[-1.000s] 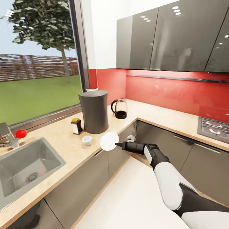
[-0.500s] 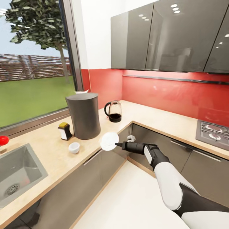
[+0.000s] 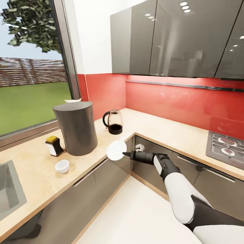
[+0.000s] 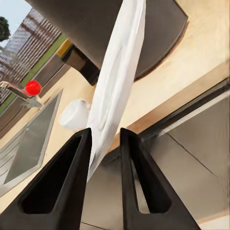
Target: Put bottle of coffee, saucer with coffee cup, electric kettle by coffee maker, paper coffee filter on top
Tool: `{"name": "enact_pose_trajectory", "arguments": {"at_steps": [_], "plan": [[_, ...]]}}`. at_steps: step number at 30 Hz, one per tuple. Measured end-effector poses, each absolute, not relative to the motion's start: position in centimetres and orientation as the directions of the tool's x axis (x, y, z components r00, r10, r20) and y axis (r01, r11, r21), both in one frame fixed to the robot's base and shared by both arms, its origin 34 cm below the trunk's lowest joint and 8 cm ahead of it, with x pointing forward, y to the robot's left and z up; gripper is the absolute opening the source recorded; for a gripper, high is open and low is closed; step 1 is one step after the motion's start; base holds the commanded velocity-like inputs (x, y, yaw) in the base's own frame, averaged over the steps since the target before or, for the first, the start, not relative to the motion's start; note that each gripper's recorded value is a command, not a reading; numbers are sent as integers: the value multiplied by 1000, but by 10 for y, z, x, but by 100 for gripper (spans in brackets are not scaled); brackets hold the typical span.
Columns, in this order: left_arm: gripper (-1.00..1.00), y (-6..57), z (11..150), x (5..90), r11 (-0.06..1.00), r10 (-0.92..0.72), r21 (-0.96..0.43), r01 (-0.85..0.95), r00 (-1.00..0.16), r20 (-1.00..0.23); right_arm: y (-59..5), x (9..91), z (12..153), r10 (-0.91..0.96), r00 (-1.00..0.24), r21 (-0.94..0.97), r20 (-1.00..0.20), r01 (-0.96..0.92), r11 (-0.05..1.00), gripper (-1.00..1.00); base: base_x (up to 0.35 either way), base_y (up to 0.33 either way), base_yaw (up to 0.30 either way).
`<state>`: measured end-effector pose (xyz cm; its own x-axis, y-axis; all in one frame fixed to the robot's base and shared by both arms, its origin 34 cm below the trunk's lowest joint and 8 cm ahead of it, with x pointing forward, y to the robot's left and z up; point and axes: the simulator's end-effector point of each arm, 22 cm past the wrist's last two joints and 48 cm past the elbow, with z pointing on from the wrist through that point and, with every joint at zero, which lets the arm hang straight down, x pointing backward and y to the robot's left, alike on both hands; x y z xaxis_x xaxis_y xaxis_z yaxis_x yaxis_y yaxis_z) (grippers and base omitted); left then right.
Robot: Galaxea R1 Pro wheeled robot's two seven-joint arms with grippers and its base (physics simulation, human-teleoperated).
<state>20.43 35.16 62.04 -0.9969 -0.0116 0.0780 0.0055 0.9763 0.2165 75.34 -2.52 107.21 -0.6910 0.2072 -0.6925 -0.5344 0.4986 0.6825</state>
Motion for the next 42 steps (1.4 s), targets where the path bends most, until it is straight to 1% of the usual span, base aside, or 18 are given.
{"name": "enact_pose_trajectory", "arguments": {"at_steps": [14,20,28,30,32,42], "plan": [[100,352,620,204,976,-14,216,3,-997,79,-24,753,1070,206,-695,685,-689,-532,498,-100,239,-237,0],[100,350,620,203,977,-16,214,2,-997,82,-24,752,1069,206,-698,689,-685,-529,496,-100,206,-157,25],[100,350,619,195,977,-16,215,6,-995,100,-21,748,1058,227,-724,723,-651,-500,477,-100,16,-12,193],[100,352,619,191,975,-15,224,9,-994,108,-21,749,1057,233,-726,727,-647,-496,475,-100,0,0,224],[100,361,621,181,965,-18,263,17,-991,130,-21,749,1056,233,-727,728,-646,-494,475,-100,38,0,225],[100,361,621,174,962,-21,271,20,-989,146,-21,749,1050,233,-733,733,-638,-487,474,-100,281,-57,197]]}}
